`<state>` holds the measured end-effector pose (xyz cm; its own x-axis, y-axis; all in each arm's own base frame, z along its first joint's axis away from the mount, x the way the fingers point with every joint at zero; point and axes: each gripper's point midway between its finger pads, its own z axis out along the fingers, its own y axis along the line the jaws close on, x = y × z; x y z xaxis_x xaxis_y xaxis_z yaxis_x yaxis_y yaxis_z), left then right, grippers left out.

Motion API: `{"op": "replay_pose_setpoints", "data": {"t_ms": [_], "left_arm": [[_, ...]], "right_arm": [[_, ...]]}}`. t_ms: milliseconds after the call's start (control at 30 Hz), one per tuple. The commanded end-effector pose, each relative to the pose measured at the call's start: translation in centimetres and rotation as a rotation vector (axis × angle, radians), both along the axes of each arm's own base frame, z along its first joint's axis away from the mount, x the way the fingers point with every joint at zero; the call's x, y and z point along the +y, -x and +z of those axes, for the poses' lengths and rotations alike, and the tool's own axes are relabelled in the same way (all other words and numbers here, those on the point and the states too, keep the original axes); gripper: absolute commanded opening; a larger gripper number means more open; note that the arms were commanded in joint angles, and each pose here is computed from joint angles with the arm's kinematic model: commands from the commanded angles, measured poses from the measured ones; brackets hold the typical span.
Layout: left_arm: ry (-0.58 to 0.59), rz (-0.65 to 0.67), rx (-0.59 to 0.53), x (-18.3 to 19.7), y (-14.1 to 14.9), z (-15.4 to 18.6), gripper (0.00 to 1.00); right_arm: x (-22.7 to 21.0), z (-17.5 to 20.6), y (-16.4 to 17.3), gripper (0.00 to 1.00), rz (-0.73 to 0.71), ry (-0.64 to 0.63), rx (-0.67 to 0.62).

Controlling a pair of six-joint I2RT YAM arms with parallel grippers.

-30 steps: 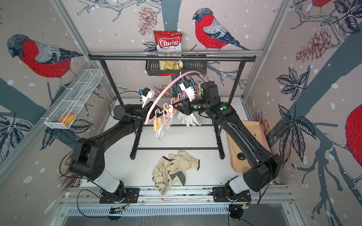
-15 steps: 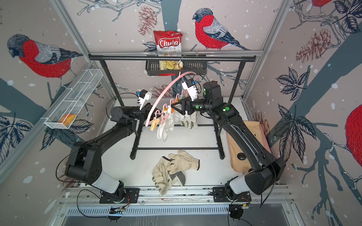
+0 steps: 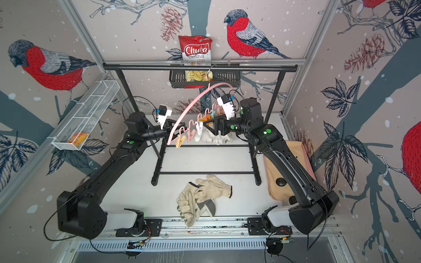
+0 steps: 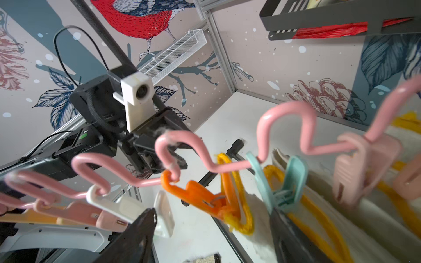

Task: Clip the gloves onto a hanger to dry
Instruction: Clamp the glove onto the hanger.

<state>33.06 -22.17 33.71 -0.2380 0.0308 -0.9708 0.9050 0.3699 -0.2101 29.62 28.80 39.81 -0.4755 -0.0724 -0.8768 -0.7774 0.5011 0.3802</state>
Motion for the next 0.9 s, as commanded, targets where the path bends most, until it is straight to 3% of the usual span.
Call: {"op": "replay_pose_setpoints", "data": {"t_ms": [0,67,133,167,200,300,400,467,600,700,800,867], "left_arm": [[-0.112,0.144,-0.043,1.7,-0.7,-1.9,0.43],[-0.141,0.229,-0.061,2.8,-0.9,-1.9,0.56],[-0.166,0.299,-0.075,3.9,-0.8,-1.7,0.59],[-0.172,0.34,-0.075,4.5,-0.8,-1.5,0.92],[-0.171,0.371,-0.069,4.9,-0.7,-1.3,0.96],[-0.119,0.473,-0.063,6.3,-0.4,-0.8,0.97],[0.054,0.691,0.02,9.2,-0.8,0.0,0.98],[0.116,0.754,0.068,10.3,-0.3,0.3,0.98],[0.093,0.694,0.101,9.7,1.8,-0.1,0.98],[0.112,0.536,0.117,7.4,3.5,-1.3,0.98],[0.171,0.387,0.139,5.3,5.0,-2.4,0.92],[0.269,0.389,0.195,5.3,5.3,-3.1,0.88]], "right_arm": [[-1.1,0.6,-0.5,0.81,-0.084,-0.015,-0.006],[-1.9,0.6,-0.5,0.82,-0.131,-0.009,-0.004],[-2.9,0.4,-0.5,0.83,-0.182,0.0,0.0],[-3.4,0.2,-0.4,0.83,-0.206,0.0,0.005],[-3.9,0.3,-0.2,0.83,-0.229,-0.004,0.003],[-5.6,0.4,0.6,0.83,-0.299,-0.024,0.009],[-7.2,0.4,1.6,0.83,-0.361,-0.045,0.017],[-8.3,0.1,2.1,0.82,-0.406,-0.057,0.033],[-9.9,-1.7,2.9,0.79,-0.472,-0.051,0.1],[-10.8,-3.7,3.6,0.78,-0.52,-0.06,0.173],[-12.2,-7.3,4.4,0.75,-0.6,-0.04,0.288],[-12.9,-10.0,5.2,0.73,-0.633,-0.02,0.367]]}}
